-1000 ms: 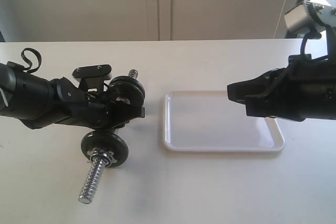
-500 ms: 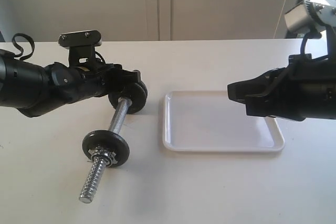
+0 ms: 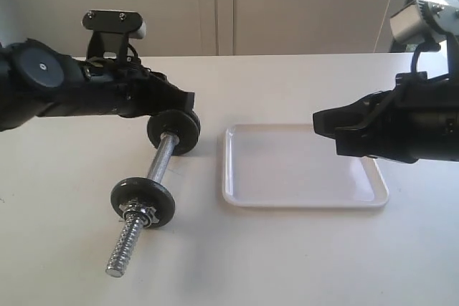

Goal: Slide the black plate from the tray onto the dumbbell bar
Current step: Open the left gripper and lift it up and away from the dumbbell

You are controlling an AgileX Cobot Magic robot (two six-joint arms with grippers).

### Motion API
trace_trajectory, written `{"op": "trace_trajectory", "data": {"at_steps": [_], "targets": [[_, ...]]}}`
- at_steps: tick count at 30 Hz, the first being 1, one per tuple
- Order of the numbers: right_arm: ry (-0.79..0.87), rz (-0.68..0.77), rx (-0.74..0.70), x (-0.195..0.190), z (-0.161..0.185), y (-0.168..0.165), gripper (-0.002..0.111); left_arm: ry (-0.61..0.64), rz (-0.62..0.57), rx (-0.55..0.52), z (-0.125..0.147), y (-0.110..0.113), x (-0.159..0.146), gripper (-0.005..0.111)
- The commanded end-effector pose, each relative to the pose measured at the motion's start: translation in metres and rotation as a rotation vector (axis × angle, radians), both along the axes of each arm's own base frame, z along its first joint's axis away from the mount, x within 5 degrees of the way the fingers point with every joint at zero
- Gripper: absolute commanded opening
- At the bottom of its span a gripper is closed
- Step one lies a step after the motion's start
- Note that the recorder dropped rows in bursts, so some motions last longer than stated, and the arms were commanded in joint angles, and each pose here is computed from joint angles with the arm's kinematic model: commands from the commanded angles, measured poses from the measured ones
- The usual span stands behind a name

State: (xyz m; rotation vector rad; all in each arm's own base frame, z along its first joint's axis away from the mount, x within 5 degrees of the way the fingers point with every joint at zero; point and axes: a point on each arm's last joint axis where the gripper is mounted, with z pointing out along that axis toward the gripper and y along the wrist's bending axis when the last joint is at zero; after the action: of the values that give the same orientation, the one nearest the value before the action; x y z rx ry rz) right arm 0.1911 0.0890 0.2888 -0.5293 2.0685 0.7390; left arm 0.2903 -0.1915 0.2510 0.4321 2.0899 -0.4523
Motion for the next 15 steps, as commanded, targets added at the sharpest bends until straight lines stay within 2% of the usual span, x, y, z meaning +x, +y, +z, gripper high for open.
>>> {"op": "trace_trajectory", "data": {"at_steps": [1, 3, 7, 12, 15], "targets": [[0.003, -0.010, 0.002, -0.001, -0.001, -0.001, 0.000, 0.060, -0.204, 0.041, 0.022, 0.006, -0.026, 0.010], [0.005, -0.005, 0.003, -0.001, -0.001, -0.001, 0.000, 0.087, -0.267, 0.055, 0.032, 0.015, -0.037, 0.000], [0.018, -0.012, 0.014, -0.001, -0.001, -0.001, 0.000, 0.125, -0.327, 0.071, 0.053, 0.039, -0.055, 0.000], [0.044, -0.026, 0.036, -0.001, -0.001, -0.001, 0.000, 0.146, -0.322, 0.133, 0.075, 0.069, -0.081, 0.000], [0.108, -0.051, 0.088, -0.002, -0.001, 0.000, 0.000, 0.112, -0.279, 0.172, 0.083, 0.085, -0.103, 0.000]]}}
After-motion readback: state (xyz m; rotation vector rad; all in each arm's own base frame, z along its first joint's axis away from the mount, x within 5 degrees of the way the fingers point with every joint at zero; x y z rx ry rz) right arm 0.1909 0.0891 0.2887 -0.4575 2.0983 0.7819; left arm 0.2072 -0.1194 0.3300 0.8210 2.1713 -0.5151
